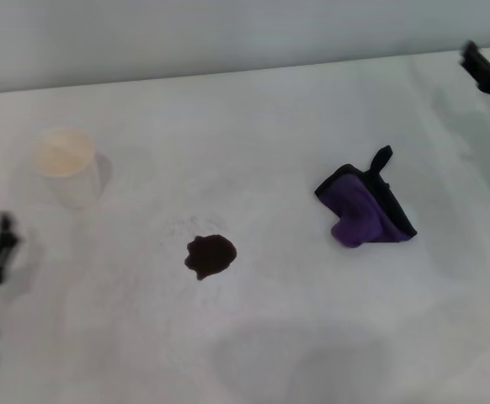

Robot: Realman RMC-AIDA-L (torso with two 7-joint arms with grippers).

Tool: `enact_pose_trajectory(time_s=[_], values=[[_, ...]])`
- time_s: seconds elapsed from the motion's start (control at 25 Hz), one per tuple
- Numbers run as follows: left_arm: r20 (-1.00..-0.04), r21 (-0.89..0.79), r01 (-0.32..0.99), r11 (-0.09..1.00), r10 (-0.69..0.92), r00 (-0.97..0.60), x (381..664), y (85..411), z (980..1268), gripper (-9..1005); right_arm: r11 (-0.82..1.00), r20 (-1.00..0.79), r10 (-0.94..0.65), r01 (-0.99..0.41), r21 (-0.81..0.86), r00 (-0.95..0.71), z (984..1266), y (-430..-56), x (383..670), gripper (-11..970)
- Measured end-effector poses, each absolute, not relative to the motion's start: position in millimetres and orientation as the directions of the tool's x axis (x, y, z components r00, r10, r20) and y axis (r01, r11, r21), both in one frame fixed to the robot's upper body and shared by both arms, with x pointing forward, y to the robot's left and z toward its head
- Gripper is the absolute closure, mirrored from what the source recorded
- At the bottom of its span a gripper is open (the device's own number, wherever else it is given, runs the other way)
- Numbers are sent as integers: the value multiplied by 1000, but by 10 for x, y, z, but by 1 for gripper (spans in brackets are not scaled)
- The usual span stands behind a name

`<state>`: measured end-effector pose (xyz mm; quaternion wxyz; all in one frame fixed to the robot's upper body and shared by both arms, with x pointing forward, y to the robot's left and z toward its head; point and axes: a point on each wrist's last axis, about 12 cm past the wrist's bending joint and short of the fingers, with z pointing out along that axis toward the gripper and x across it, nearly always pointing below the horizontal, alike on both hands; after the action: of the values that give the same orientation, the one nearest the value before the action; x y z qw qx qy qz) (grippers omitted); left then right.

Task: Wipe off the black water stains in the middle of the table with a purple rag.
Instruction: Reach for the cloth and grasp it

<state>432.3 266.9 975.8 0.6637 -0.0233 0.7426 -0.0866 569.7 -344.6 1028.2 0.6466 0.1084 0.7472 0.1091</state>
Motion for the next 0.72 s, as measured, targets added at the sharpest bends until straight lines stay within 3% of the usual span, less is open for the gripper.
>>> enact_pose_trajectory(time_s=[0.2, 0.36, 0.52, 0.72], values=[[-970, -241, -28, 970, -241, -13, 4278, 2974, 9842, 110, 912, -934, 215, -282, 296, -286, 10523, -3279, 5899, 91], [-970, -242, -48, 969, -242, -2, 4400, 3107, 9870, 109, 853, -905, 1, -472, 223, -426, 10737, -2954, 6097, 90], [-973, -233, -31, 972, -233, 10, 4549, 3122, 9921, 109, 814, -845, -152, -550, 187, -512, 10969, -2692, 6192, 90], [-975, -220, -7, 975, -220, -6, 4724, 3081, 9952, 109, 841, -659, -352, -534, 90, -665, 11291, -2498, 6152, 99]])
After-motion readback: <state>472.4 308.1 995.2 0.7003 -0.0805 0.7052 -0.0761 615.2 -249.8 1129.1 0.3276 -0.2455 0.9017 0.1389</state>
